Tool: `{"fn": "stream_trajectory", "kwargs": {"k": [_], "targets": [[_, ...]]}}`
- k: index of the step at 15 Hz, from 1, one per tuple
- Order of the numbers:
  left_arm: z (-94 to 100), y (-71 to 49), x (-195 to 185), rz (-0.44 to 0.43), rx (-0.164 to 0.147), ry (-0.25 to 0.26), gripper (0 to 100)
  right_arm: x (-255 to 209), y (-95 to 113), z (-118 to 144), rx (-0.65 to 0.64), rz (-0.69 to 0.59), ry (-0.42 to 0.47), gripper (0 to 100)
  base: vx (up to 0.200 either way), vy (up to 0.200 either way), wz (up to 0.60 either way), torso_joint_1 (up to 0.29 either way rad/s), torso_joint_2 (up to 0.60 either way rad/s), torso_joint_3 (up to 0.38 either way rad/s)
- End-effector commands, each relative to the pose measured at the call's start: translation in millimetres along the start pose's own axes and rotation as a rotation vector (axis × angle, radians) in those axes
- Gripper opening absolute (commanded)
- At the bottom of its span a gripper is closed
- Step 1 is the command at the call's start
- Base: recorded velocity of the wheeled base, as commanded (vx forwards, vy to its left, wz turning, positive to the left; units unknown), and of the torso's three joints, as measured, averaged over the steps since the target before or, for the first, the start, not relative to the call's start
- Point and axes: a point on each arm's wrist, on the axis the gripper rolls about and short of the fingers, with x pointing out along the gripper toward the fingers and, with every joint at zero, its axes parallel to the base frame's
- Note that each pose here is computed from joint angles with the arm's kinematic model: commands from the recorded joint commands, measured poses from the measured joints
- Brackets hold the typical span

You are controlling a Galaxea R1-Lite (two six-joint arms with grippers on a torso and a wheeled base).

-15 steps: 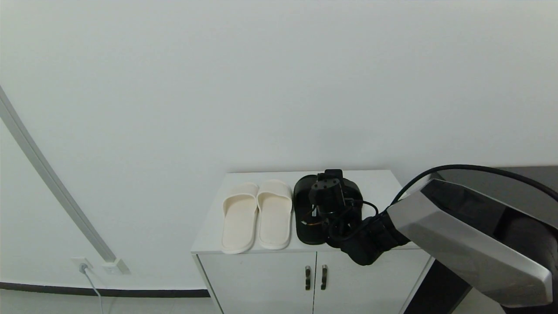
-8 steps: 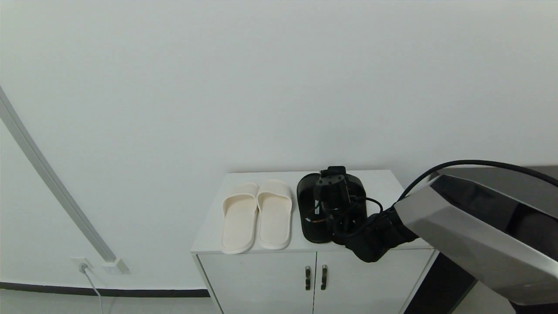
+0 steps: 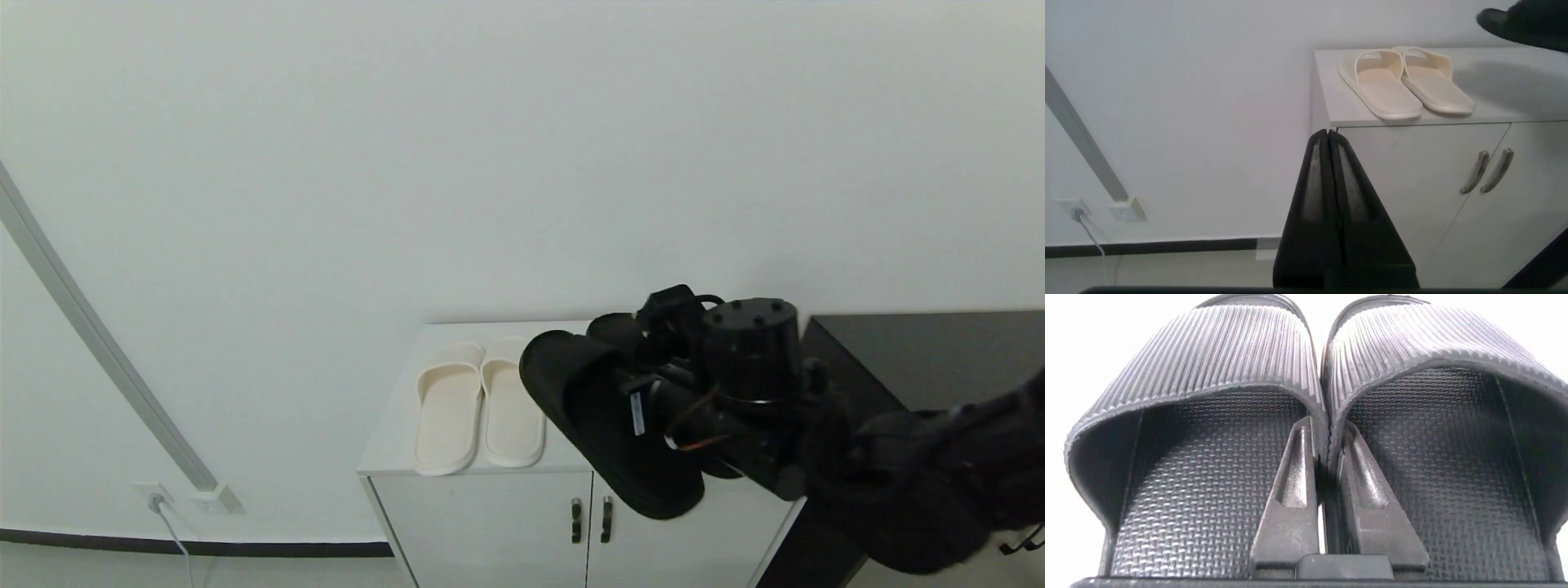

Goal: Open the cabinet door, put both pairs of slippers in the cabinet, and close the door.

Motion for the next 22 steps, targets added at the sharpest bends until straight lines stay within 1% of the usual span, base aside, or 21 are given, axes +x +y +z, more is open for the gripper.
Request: {"fn": "stream_trajectory", "kwargs": {"k": [1,2,4,7,8,12,18,22], "targets": [[0.0,0.0,0,0.000,0.000,0.001,0,-66,-3,10,-0.010,0.162,-0.057,0,0.000,0.000,0.00,0.000,0.00,0.000],[0.0,0.0,0,0.000,0.000,0.001,0,-82,-6,-3,-0.029,0.236,-0.023,0,0.000,0.000,0.00,0.000,0.00,0.000],[0.0,0.0,0,0.003,-0.003,0.001,0,-96,-9,-17,-0.097,0.316,-0.005,0,0.000,0.000,0.00,0.000,0.00,0.000],[0.0,0.0,0,0.002,-0.003,0.001,0,-104,-11,-13,-0.102,0.377,-0.068,0,0.000,0.000,0.00,0.000,0.00,0.000],[0.0,0.0,0,0.000,-0.002,0.001,0,-106,-11,-11,-0.096,0.385,-0.080,0,0.000,0.000,0.00,0.000,0.00,0.000],[0.0,0.0,0,0.000,-0.002,0.001,0,-102,-10,-15,-0.097,0.387,-0.060,0,0.000,0.000,0.00,0.000,0.00,0.000],[0.0,0.0,0,0.000,-0.002,0.001,0,-100,-10,-21,-0.098,0.386,-0.035,0,-0.200,0.000,0.00,0.006,0.00,0.002],[0.0,0.0,0,0.000,-0.002,0.001,0,-100,-10,-26,-0.101,0.409,-0.018,0,0.000,0.000,0.00,0.000,0.00,0.000]]}}
